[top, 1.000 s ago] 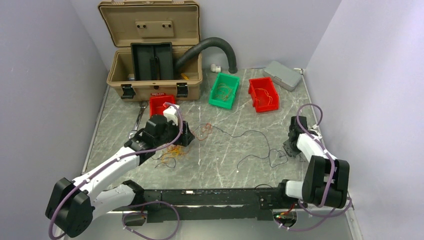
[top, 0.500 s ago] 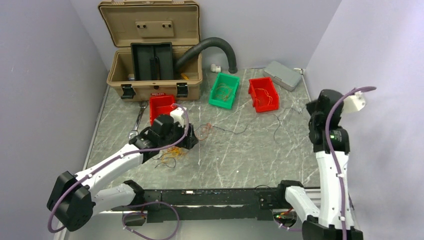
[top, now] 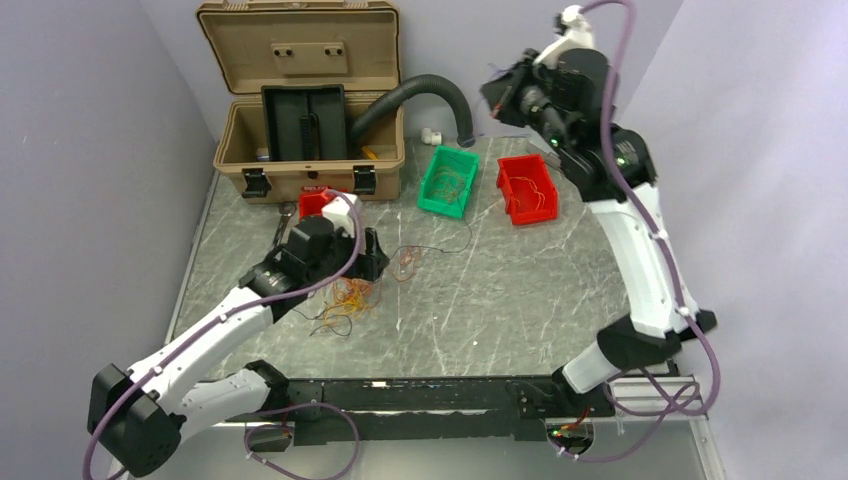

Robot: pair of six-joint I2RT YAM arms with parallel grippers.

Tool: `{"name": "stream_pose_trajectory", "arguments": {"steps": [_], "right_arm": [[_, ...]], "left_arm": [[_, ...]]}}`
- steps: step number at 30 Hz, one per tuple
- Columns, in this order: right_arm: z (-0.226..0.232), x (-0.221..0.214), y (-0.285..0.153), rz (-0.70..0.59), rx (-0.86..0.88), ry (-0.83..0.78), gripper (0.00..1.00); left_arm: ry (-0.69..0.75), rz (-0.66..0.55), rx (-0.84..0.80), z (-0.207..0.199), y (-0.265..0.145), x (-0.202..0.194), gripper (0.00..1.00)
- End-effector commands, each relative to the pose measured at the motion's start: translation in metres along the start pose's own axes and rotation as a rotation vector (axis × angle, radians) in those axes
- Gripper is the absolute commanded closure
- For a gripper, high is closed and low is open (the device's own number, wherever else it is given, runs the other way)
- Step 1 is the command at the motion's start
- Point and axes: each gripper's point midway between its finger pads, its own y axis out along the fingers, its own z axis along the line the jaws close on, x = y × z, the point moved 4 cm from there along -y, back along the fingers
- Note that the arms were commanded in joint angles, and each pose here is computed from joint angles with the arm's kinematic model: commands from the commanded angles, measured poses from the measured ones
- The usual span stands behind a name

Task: Untangle the cables
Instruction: Untie the cable.

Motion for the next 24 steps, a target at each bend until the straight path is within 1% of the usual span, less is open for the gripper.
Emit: {"name": "stream_pose_trajectory", "arguments": {"steps": [1, 6, 9, 11, 14, 15, 16, 18, 19, 21, 24], "right_arm": [[0.038, -0.016, 0.003, 0.091, 0.149, -0.091, 1.00], [0.065, -0.035, 0.017, 0.122, 0.244, -0.079, 1.00], [0.081, -0.037, 0.019, 0.121, 0.310, -0.069, 1.00], [0.090, -0.043, 0.023, 0.137, 0.346, -0.067, 1.00], [0.100, -0.055, 0.033, 0.171, 0.384, -0.070, 1.00], [0.102, -0.061, 0.037, 0.186, 0.395, -0.072, 1.00], [0.104, -0.067, 0.041, 0.199, 0.404, -0.073, 1.00], [0.108, -0.080, 0.049, 0.220, 0.421, -0.076, 1.00], [0.110, -0.087, 0.054, 0.226, 0.433, -0.077, 1.00], [0.117, -0.099, 0.064, 0.233, 0.463, -0.078, 1.00], [0.129, -0.115, 0.076, 0.242, 0.509, -0.082, 1.00]], "left_arm": [[-0.063, -0.101, 0.007, 0.014, -0.017, 0.031, 0.08], [-0.062, -0.120, -0.021, 0.020, -0.012, 0.033, 0.04], [-0.143, -0.116, -0.017, 0.027, -0.004, 0.028, 0.05], [-0.185, -0.147, -0.021, 0.029, -0.005, 0.027, 0.06], [-0.181, -0.242, 0.040, 0.037, -0.022, 0.036, 0.06], [-0.168, -0.272, 0.075, 0.041, -0.031, 0.042, 0.05], [-0.155, -0.296, 0.128, 0.047, -0.043, 0.048, 0.01], [-0.149, -0.311, 0.216, 0.056, -0.062, 0.059, 0.01], [-0.147, -0.291, 0.253, 0.060, -0.071, 0.060, 0.01], [-0.146, -0.287, 0.290, 0.061, -0.086, 0.070, 0.01], [-0.145, -0.257, 0.328, 0.067, -0.096, 0.076, 0.01]]}}
